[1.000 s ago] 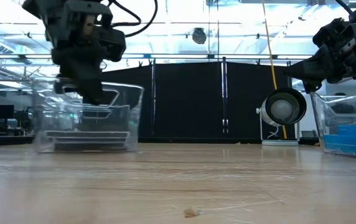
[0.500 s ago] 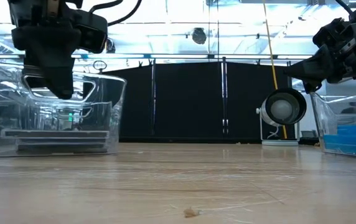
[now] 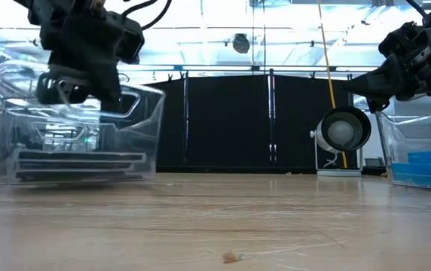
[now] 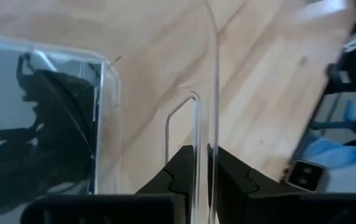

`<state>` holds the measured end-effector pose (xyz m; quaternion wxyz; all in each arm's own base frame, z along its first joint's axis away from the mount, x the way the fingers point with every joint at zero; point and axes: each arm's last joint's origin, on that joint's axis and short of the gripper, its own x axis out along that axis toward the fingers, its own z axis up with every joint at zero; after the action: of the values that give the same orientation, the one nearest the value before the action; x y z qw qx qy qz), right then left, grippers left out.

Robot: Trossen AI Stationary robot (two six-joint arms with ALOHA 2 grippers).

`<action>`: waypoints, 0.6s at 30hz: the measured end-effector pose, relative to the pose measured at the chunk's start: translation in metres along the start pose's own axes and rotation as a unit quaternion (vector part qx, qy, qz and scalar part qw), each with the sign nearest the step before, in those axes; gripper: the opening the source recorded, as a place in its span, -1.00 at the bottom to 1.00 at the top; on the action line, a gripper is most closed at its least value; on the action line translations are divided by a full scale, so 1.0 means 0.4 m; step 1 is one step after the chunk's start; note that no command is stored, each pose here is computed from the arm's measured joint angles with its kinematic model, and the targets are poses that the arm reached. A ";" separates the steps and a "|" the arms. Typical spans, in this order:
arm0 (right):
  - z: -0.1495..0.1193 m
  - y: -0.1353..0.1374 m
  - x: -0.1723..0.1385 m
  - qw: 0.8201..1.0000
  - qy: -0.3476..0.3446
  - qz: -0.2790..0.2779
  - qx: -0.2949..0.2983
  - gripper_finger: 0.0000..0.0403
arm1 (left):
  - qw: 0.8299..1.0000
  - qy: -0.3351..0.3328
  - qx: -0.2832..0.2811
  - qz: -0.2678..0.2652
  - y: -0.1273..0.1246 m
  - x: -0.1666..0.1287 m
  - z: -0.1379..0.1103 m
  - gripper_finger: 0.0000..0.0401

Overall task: Pick & place jewel cases by type
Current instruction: Adjust the left transparent bin

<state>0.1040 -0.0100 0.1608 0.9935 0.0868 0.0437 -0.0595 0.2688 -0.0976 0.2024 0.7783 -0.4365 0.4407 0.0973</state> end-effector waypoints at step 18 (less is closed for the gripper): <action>0.000 0.000 0.000 1.000 0.000 0.000 0.000 -1.00 | 0.998 -0.046 -0.002 0.034 0.009 -0.001 0.005 -0.63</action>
<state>0.1041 -0.0100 0.1608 0.9935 0.0869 0.0437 -0.0594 0.2678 -0.0939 0.2008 0.7932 -0.4180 0.4186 0.1445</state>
